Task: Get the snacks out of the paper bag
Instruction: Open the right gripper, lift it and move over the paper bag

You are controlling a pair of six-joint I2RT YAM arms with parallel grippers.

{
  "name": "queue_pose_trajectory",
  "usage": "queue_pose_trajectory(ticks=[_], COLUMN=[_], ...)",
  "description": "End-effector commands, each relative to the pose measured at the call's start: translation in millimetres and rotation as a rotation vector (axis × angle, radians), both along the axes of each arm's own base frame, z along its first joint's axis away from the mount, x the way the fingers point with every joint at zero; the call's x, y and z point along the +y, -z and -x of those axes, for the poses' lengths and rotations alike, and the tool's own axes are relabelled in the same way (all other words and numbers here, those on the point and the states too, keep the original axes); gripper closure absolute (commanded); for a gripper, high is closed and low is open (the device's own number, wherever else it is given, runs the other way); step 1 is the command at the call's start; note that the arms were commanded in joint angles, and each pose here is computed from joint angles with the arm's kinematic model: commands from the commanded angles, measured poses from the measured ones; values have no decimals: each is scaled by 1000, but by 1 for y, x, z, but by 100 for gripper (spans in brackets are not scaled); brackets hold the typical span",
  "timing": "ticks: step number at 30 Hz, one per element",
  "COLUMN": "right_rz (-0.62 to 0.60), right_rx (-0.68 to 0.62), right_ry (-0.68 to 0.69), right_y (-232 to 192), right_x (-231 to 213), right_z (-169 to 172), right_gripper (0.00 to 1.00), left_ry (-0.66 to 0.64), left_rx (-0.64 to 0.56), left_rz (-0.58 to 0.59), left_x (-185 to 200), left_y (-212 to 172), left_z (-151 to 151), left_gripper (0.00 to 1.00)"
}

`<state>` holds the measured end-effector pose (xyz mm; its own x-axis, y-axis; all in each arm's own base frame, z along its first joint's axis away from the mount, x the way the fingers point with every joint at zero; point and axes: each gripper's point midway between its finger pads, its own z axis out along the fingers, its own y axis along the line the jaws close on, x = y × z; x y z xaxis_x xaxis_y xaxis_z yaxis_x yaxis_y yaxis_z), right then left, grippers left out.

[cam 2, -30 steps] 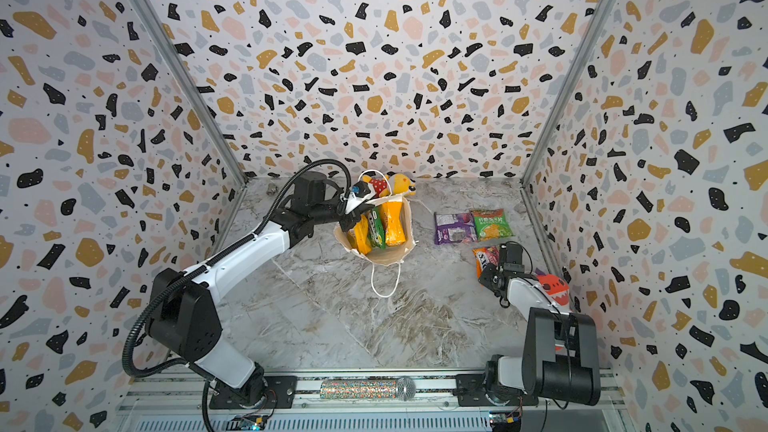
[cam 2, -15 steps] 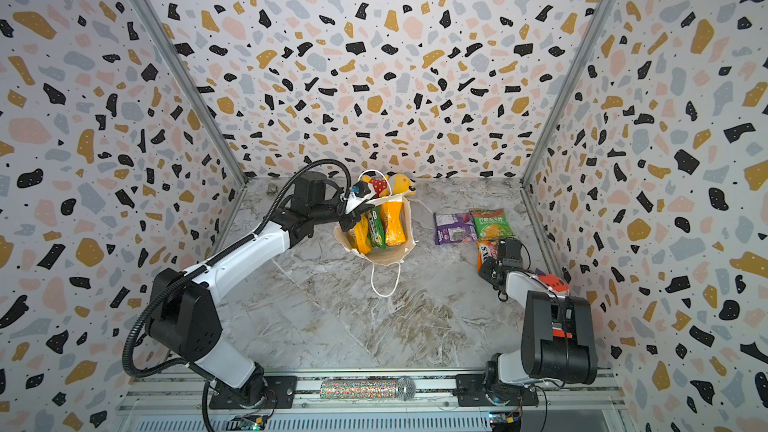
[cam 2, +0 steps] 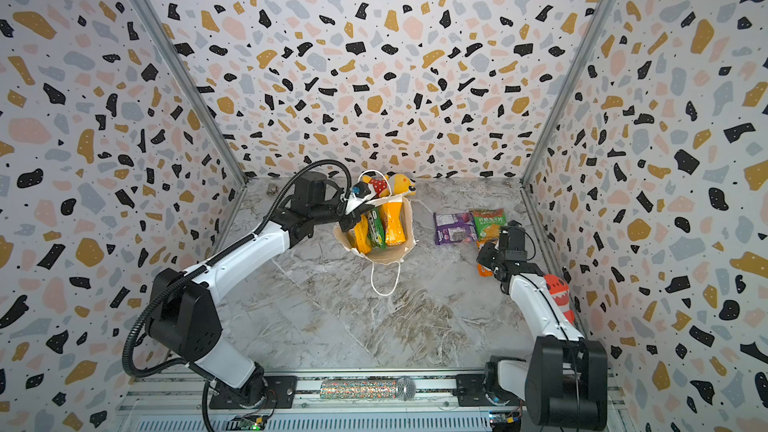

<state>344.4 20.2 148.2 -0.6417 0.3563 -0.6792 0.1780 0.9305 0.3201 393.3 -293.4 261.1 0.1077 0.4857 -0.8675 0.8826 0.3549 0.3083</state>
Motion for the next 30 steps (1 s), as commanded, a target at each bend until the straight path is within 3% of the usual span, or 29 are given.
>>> queue_pose_trajectory(ticks=[1,5,12,20,30], right_rz=[12,-7,-9,-29,-35], right_rx=[-211,-323,-316,-293,-260], right_ry=[-216,-481,-675,-684,-634], right_y=[-75,-117,-123,-113,-74], right_x=[53,127,217,280,307], right_z=[7,27,56,51,24], right_gripper=[73,72,71,64,57], left_ry=[17,25,48,74,75], left_rx=[-42,-43,-45,-56,-61], left_rz=[16,19,20,24,40], left_x=[0,-1,-7,-13,-14], left_y=[-23,-28,-33,-36,-36], left_z=[4,8,17,30,34], left_gripper=[100,100,100,100,100])
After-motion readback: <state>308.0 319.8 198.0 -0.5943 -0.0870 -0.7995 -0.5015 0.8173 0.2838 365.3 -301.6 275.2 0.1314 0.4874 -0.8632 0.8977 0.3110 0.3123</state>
